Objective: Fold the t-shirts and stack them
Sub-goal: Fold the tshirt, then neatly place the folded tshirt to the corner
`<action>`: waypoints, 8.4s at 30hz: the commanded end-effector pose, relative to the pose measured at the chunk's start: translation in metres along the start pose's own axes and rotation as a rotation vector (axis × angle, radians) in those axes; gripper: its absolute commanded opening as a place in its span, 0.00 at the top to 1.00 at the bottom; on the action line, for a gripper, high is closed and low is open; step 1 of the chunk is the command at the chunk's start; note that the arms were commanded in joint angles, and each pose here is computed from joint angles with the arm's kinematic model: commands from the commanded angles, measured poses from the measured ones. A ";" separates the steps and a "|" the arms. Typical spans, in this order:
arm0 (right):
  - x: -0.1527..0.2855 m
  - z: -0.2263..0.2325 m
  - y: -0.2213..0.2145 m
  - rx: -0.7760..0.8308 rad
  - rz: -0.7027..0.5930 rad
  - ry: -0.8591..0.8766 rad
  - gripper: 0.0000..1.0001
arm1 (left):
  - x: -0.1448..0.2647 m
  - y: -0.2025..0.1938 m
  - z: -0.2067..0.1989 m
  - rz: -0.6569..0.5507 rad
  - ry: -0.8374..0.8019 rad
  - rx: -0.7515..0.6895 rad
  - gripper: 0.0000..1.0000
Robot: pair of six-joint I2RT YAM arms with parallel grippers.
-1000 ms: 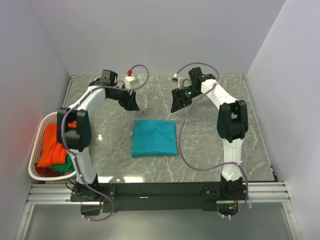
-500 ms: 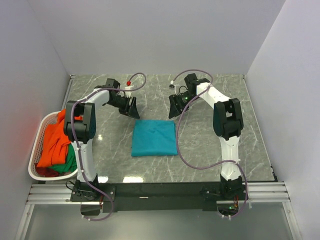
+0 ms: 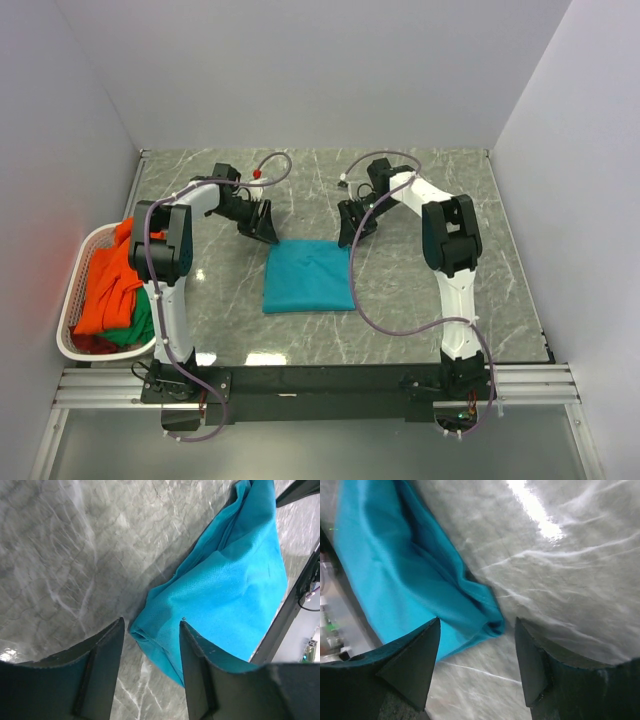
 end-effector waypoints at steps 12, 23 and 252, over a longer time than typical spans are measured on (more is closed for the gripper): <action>0.001 0.015 0.001 0.016 -0.024 0.060 0.53 | 0.003 0.006 -0.014 -0.041 -0.067 -0.024 0.74; 0.030 0.019 0.006 0.020 -0.059 0.007 1.00 | 0.025 0.005 -0.008 -0.083 0.005 -0.022 0.99; 0.197 0.030 0.050 -0.020 -0.511 -0.374 0.04 | 0.170 0.133 -0.083 -0.571 0.716 -0.208 0.01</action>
Point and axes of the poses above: each gripper's point midway between its finger pads, its own x axis back along the fingers, its own z axis along the line the jaws close on, y = z × x, the point moved 5 cm from there along x, back along the fingers, and after that the axes turned 5 degrees about x, right-handed, at the moved point
